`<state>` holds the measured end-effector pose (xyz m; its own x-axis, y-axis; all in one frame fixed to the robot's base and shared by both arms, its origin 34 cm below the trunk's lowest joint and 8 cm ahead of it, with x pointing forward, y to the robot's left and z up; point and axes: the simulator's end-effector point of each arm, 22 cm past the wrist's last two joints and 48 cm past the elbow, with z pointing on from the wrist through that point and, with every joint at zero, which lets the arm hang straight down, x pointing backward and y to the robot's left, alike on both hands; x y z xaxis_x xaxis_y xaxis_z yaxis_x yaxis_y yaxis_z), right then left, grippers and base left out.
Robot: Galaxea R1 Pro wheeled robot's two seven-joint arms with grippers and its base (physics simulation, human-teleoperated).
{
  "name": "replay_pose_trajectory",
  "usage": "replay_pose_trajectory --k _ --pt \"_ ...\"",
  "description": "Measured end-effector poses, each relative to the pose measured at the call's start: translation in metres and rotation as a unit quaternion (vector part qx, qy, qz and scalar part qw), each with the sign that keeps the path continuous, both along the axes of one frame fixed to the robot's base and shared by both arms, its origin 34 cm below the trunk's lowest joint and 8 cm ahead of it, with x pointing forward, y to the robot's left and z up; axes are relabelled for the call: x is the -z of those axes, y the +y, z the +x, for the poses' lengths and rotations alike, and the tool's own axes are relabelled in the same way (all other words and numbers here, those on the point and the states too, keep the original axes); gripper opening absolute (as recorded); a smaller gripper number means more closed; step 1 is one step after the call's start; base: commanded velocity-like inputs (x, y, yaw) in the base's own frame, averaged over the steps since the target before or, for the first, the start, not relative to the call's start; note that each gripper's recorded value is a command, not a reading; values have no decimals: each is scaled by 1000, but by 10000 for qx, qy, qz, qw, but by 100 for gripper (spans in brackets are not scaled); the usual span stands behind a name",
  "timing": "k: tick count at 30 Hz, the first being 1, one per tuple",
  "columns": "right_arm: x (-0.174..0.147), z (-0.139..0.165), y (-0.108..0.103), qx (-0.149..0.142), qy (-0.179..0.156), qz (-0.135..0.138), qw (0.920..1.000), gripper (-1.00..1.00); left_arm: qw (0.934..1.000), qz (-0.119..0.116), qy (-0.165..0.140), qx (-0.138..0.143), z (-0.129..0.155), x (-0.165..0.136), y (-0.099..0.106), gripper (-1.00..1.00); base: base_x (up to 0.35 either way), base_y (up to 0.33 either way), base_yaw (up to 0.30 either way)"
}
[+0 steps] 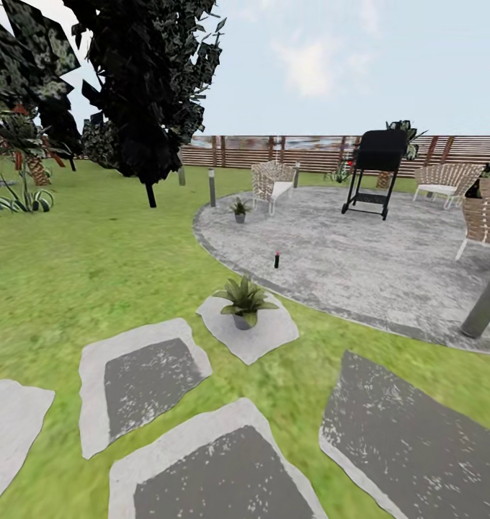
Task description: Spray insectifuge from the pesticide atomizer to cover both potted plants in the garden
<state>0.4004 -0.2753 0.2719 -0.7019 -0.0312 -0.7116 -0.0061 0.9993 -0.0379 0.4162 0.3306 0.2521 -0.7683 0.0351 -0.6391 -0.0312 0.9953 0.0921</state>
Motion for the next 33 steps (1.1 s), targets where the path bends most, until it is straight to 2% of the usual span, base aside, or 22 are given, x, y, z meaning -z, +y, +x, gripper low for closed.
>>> replay_pose_trajectory --k 17,33 --pt "0 0 -1 14 -4 2 10000 100 10000 -1 -6 1 0 0 0 100 339 0 -2" --pt "0 0 -1 11 -3 0 10000 100 10000 -2 -7 3 1 0 0 100 339 0 -247"
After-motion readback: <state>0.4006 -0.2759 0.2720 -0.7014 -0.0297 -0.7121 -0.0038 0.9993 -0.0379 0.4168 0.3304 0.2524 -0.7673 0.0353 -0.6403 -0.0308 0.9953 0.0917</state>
